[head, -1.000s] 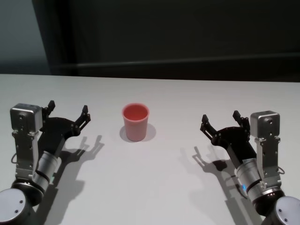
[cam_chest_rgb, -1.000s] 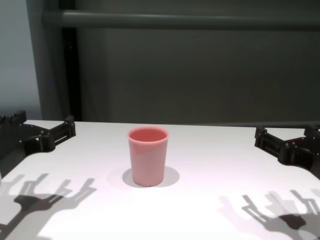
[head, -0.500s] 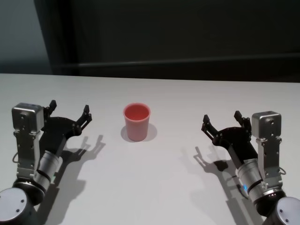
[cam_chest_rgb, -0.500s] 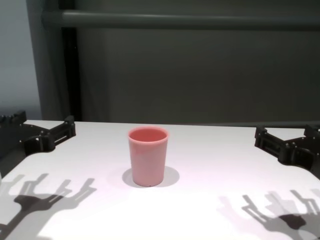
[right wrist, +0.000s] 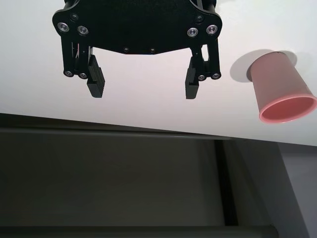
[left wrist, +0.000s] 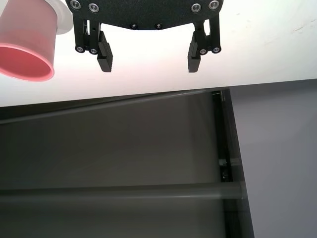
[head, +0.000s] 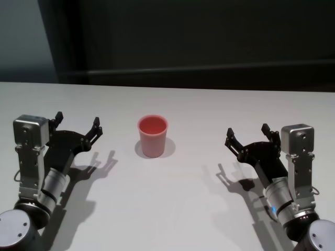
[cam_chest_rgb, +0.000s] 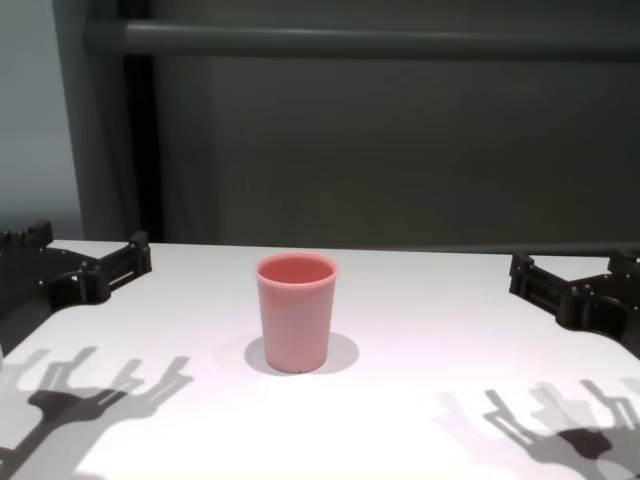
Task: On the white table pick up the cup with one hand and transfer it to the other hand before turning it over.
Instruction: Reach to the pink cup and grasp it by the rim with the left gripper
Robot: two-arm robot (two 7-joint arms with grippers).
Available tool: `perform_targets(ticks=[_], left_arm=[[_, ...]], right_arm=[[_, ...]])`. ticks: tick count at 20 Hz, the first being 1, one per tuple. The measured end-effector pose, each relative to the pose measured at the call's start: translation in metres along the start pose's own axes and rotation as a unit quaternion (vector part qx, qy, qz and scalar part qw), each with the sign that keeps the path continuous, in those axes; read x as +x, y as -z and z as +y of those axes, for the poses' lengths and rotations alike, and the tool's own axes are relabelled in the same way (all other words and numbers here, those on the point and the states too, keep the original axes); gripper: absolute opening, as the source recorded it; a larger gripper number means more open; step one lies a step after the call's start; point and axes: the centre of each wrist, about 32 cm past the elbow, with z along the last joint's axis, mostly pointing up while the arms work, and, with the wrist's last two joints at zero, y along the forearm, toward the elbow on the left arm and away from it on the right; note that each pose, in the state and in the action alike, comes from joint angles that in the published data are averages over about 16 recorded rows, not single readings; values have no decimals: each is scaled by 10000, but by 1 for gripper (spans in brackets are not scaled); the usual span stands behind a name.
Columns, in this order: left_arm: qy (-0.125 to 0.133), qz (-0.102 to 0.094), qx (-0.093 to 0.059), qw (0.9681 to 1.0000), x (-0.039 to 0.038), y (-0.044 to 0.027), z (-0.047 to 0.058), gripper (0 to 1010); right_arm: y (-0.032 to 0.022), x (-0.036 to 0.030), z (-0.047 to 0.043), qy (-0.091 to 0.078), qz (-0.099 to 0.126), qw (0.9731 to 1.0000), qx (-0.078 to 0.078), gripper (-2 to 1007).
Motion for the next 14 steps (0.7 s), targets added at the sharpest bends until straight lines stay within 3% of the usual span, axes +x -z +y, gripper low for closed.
perform_targets(ticks=[14], left_arm=[[0,0,0,10000,0,0,0,1001]], right_arm=[[0,0,0,0,0,10000,0,1002]])
